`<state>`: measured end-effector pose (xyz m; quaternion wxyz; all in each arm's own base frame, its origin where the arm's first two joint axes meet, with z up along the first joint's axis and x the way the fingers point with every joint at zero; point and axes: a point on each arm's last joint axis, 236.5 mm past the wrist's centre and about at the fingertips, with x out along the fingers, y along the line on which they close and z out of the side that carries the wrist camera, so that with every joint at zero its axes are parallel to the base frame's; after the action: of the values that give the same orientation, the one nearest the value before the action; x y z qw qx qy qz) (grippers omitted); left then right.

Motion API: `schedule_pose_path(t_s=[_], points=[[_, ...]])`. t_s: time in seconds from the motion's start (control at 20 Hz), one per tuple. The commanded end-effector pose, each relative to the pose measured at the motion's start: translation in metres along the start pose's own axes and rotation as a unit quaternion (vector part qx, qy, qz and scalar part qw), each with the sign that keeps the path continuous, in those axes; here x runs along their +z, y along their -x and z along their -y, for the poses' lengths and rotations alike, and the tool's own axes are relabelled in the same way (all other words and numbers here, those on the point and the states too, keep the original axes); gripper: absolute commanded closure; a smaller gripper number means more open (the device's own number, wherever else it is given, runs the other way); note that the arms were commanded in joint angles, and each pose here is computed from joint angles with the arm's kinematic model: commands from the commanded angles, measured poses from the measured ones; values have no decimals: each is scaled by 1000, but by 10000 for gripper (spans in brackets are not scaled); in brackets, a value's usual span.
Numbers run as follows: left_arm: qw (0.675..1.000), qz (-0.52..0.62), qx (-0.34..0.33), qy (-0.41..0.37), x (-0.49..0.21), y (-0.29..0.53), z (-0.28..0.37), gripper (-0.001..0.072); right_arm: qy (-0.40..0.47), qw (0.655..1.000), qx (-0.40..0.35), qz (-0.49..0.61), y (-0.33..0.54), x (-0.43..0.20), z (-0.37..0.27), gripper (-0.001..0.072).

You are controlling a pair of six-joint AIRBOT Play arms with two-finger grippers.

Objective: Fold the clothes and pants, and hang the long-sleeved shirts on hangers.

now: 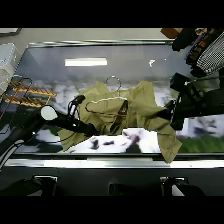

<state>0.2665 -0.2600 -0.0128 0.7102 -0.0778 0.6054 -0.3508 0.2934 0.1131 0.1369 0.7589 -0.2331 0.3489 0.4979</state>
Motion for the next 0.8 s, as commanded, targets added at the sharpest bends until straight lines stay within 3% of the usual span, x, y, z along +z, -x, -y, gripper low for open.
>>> schedule_pose_path(t_s=[0.0, 0.2, 0.6, 0.75], points=[[996, 82, -13, 24, 27, -27, 47, 154, -2, 1000, -2, 17, 1, 8, 0, 691], [984, 167, -18, 66, 56, -44, 72, 155, -2, 1000, -3, 17, 1, 8, 1, 691], [982, 171, 34, 79, 56, -71, 46, 202, -3, 1000, -11, 20, 1, 10, 4, 690], [981, 147, 84, 94, 44, -65, 20, 204, -8, 1000, -11, 19, 1, 9, 4, 690]])
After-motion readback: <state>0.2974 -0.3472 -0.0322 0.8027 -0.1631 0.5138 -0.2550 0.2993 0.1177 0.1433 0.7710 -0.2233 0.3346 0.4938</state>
